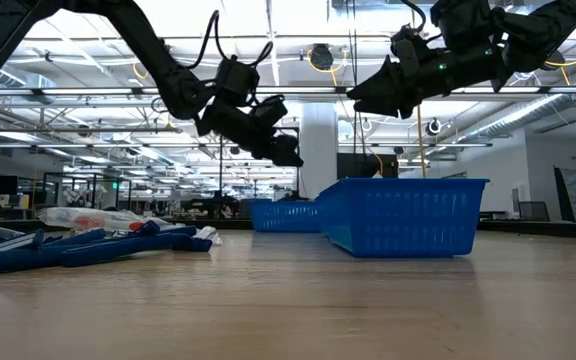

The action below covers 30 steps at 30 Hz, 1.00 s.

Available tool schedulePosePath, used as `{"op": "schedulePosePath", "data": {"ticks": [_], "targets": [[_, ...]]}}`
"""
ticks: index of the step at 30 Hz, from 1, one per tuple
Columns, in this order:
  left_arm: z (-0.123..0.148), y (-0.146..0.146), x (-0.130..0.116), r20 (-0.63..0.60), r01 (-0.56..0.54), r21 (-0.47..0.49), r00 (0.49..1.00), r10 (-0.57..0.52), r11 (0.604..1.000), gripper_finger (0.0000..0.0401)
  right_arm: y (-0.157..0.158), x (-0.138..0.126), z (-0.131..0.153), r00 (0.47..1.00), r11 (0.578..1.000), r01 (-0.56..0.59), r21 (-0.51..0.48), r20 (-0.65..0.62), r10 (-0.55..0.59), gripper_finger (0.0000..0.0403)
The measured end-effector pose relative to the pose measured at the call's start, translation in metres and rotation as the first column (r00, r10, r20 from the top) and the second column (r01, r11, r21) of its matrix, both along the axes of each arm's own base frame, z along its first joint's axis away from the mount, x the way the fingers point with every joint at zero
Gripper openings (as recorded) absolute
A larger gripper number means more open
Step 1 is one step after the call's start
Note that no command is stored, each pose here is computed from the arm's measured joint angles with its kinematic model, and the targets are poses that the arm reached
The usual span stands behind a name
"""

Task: Pick & Place Travel size toiletries
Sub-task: Put the green toothbrush into the top left blue bin

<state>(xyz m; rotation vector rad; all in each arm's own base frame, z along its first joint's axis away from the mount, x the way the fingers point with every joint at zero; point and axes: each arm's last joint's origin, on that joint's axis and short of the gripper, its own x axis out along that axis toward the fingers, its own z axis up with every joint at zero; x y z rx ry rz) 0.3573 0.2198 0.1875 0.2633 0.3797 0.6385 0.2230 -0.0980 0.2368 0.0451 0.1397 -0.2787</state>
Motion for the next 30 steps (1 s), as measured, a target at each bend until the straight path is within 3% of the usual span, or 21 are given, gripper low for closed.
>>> {"op": "schedulePosePath", "data": {"ticks": [7, 10, 13, 15, 18, 20, 21, 30], "targets": [[0.025, -0.025, -0.010, -0.174, -0.207, 0.061, 0.961, 0.215, 0.976, 0.0256, 0.000, 0.000, -0.002, 1.000, 1.000, 0.000, 0.010, -0.021, 0.000, 0.0267], [0.048, -0.052, -0.027, -0.267, -0.222, -0.021, 0.941, 0.208, 0.975, 0.0248, 0.000, -0.001, -0.004, 0.999, 1.000, 0.000, 0.016, -0.034, 0.000, 0.0267], [0.064, -0.080, -0.050, -0.333, -0.251, -0.196, 0.926, 0.177, 0.948, 0.0243, 0.000, -0.001, -0.004, 0.999, 1.000, 0.000, 0.018, -0.037, 0.000, 0.0267], [0.069, -0.097, -0.066, -0.354, -0.300, -0.352, 0.919, 0.170, 0.887, 0.0240, 0.000, -0.001, -0.004, 0.999, 1.000, 0.000, 0.020, -0.042, 0.000, 0.0267], [0.069, -0.114, -0.082, -0.377, -0.425, -0.547, 0.894, 0.241, 0.721, 0.0233, 0.000, -0.001, -0.005, 0.999, 1.000, 0.000, 0.021, -0.044, 0.001, 0.0267], [0.064, -0.125, -0.086, -0.417, -0.504, -0.602, 0.860, 0.295, 0.620, 0.0227, 0.000, -0.001, -0.005, 0.999, 1.000, 0.000, 0.021, -0.044, 0.001, 0.0267], [0.059, -0.130, -0.087, -0.442, -0.530, -0.606, 0.844, 0.303, 0.594, 0.0222, 0.000, -0.001, -0.004, 0.999, 1.000, 0.000, 0.022, -0.043, 0.001, 0.0267], [0.023, -0.167, -0.070, -0.546, -0.553, -0.668, 0.819, 0.177, 0.498, 0.0180, 0.001, -0.001, -0.004, 1.000, 0.998, 0.005, 0.063, -0.031, -0.003, 0.0267]]}}
